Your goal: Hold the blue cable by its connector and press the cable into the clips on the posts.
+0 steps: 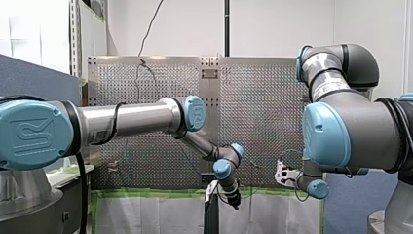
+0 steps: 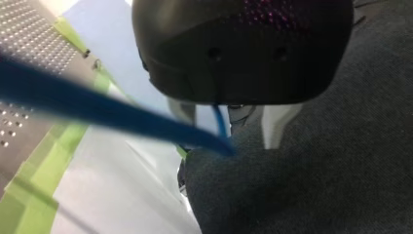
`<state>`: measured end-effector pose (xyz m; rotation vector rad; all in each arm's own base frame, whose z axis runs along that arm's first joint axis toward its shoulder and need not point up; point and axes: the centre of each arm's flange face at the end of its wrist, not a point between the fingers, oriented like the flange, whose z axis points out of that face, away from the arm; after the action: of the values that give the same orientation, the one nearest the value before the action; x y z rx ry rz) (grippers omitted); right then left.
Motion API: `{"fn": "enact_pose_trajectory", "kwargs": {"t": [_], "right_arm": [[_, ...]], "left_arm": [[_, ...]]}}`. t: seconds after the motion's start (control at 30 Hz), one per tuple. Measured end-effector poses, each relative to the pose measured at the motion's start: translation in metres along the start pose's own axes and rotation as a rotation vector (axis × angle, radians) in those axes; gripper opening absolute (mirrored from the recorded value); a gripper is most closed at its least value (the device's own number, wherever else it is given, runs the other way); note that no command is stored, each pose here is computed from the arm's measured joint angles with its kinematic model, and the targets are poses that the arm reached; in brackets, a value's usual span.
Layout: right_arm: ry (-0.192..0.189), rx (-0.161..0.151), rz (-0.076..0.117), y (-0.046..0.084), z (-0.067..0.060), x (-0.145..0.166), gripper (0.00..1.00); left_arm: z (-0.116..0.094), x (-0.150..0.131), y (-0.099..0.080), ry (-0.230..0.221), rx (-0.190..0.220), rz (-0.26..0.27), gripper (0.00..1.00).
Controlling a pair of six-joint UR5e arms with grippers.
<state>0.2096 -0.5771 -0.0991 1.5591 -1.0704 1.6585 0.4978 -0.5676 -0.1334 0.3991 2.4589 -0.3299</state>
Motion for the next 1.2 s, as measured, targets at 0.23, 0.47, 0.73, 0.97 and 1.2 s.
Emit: {"fn": "enact_pose_trajectory", "kwargs": {"t": [0.23,0.47,0.73,0.97,1.2], "right_arm": [[0.0,0.0,0.0,0.0,0.0,0.0,0.0],[0.0,0.0,0.0,0.0,0.0,0.0,0.0],[0.001,-0.008,0.002,0.003,0.0,0.0,0.0],[0.004,-0.02,0.009,0.012,-0.002,0.002,0.0],[0.008,-0.03,0.022,0.026,-0.004,0.004,0.0]], "left_arm": [[0.0,0.011,-0.013,-0.041,-0.019,0.071,0.0],[-0.005,-0.001,-0.024,-0.119,-0.041,0.094,0.0],[-0.027,-0.025,-0.032,-0.218,-0.077,0.07,0.0],[-0.047,-0.046,-0.031,-0.296,-0.113,0.028,0.0],[-0.072,-0.062,-0.043,-0.378,-0.135,0.016,0.0]]}}
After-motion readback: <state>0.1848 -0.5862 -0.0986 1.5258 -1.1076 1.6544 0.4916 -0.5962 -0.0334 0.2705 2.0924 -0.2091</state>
